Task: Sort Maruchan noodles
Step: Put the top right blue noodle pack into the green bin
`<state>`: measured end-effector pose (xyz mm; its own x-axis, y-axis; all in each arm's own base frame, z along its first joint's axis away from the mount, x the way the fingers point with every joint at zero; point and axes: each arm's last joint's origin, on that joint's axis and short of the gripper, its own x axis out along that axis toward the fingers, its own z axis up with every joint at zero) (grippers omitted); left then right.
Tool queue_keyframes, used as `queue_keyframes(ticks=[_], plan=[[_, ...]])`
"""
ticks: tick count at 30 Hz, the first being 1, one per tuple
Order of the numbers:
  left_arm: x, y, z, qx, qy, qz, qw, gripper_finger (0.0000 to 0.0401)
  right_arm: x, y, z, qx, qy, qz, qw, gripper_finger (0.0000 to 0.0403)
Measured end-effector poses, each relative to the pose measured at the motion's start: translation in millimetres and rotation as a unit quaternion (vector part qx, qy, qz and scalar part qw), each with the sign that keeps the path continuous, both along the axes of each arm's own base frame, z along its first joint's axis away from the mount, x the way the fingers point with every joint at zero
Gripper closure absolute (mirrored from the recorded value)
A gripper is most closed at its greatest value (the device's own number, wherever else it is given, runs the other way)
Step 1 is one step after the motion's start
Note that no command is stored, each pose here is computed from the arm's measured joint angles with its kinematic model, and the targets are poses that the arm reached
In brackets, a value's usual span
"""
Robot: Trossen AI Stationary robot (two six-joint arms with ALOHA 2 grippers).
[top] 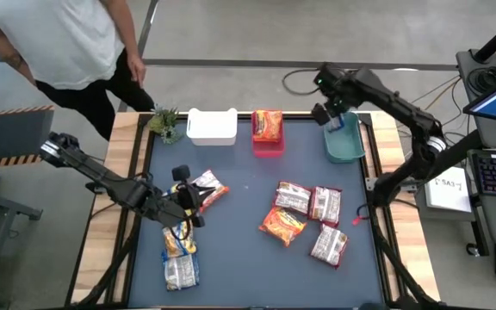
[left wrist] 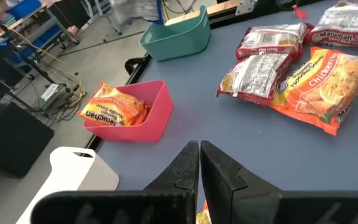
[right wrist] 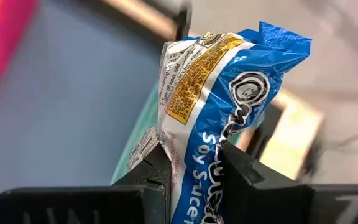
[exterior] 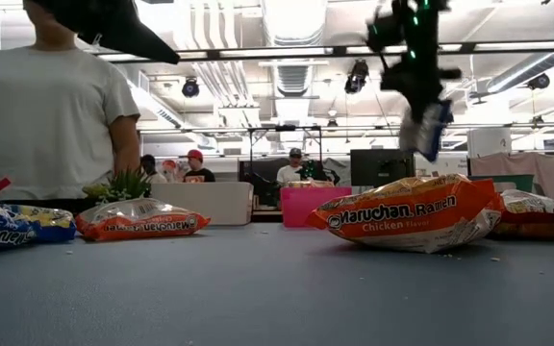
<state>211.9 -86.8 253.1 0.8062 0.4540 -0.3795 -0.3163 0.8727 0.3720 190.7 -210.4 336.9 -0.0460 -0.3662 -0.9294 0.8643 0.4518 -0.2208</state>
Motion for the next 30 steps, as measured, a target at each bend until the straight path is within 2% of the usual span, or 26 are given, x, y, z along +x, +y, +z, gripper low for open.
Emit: queue_keyframes(ticks=[2,5,12,25,30], plan=[[1,-1,-1,0.001,0.003,0.0,1.0,0.0401,-10,-13,-11,0.034,-0.005,-0.022,0.999,0.033],[3,-2,-4,0.004,0.008,0.0,1.0,0.0401,-17,-23,-22,0.05,0.012,-0.039,0.998,0.033],[5,-2,-10,0.015,0.017,0.009,1.0,0.0401,-18,-21,-38,0.081,0.041,-0.049,0.995,0.033],[8,5,-11,0.015,0.019,0.024,0.999,0.0401,-14,-21,-78,0.07,0.039,-0.06,0.995,0.0329],[8,5,-12,0.011,0.017,0.026,0.999,0.0401,-14,-21,-89,0.065,0.034,-0.059,0.996,0.0311]])
